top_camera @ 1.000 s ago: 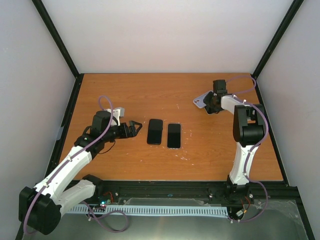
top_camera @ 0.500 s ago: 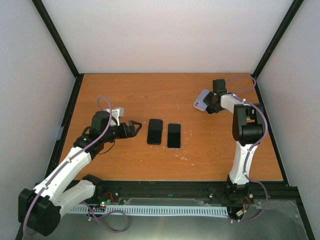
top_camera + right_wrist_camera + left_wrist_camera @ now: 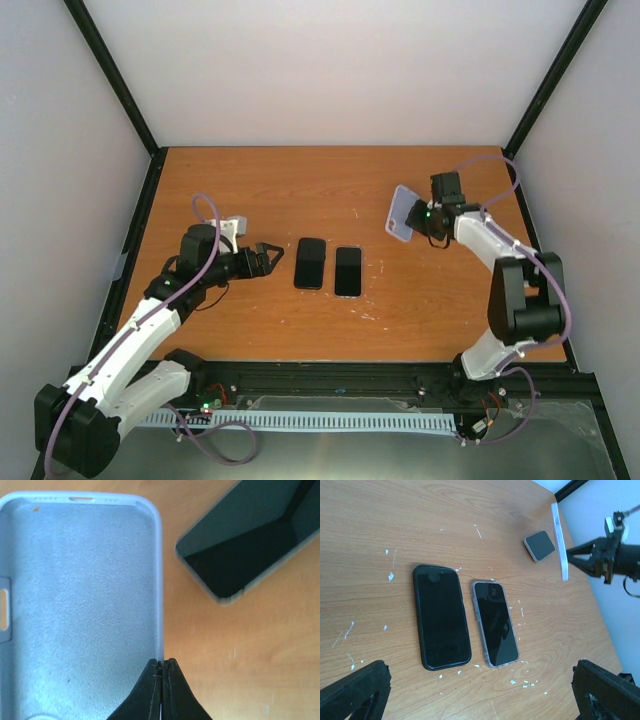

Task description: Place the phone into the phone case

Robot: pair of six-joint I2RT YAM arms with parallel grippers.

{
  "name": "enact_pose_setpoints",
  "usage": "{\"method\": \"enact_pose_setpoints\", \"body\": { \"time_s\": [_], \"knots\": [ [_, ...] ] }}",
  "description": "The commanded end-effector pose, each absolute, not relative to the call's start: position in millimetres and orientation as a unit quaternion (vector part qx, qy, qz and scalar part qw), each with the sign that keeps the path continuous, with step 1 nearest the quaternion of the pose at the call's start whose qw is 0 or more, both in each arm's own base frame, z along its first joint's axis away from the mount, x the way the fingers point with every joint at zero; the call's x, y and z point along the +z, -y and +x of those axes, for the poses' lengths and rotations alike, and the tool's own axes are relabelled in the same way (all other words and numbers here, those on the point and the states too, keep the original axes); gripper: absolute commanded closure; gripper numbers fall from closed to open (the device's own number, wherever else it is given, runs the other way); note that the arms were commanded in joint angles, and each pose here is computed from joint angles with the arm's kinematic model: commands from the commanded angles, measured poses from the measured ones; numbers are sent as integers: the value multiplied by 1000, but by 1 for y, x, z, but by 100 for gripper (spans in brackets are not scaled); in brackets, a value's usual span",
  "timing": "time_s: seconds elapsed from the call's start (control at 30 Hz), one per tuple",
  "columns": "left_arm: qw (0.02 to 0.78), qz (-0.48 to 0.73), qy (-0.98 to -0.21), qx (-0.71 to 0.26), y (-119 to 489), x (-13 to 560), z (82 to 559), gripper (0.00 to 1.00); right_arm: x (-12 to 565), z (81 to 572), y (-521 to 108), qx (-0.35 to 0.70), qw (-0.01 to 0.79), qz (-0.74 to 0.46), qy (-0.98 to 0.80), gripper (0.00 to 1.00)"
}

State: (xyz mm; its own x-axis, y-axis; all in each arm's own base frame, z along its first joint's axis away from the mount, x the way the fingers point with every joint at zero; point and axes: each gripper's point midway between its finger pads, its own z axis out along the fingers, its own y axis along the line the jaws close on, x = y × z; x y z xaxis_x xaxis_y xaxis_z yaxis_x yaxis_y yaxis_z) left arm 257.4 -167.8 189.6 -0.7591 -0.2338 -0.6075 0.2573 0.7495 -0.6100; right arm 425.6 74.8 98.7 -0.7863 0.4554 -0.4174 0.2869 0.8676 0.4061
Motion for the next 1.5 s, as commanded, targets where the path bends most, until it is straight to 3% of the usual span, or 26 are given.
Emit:
{"method": "enact_pose_setpoints", "body": {
  "time_s": [0.0,0.27,0.6,0.87,1.03,1.23,1.47],
  "knots": [
    [353,11,-860,-368,171,196,257,1,89,363,-93,170,217,155,-949,97],
    [350,14,-861,-369,173,194,258,1,66,276,-109,144,161,105,-971,97],
    [337,9,-868,-363,175,186,266,1,41,219,-116,100,107,61,-987,95],
    [331,14,-868,-369,178,181,263,1,65,246,-106,68,166,91,-980,61],
    [338,19,-866,-369,176,183,261,1,84,288,-91,54,230,150,-960,30],
    [333,18,-871,-362,175,179,259,1,115,349,-59,-14,314,226,-922,4],
    [341,17,-873,-350,170,181,260,1,126,404,-27,-72,337,306,-888,0]
  ]
}}
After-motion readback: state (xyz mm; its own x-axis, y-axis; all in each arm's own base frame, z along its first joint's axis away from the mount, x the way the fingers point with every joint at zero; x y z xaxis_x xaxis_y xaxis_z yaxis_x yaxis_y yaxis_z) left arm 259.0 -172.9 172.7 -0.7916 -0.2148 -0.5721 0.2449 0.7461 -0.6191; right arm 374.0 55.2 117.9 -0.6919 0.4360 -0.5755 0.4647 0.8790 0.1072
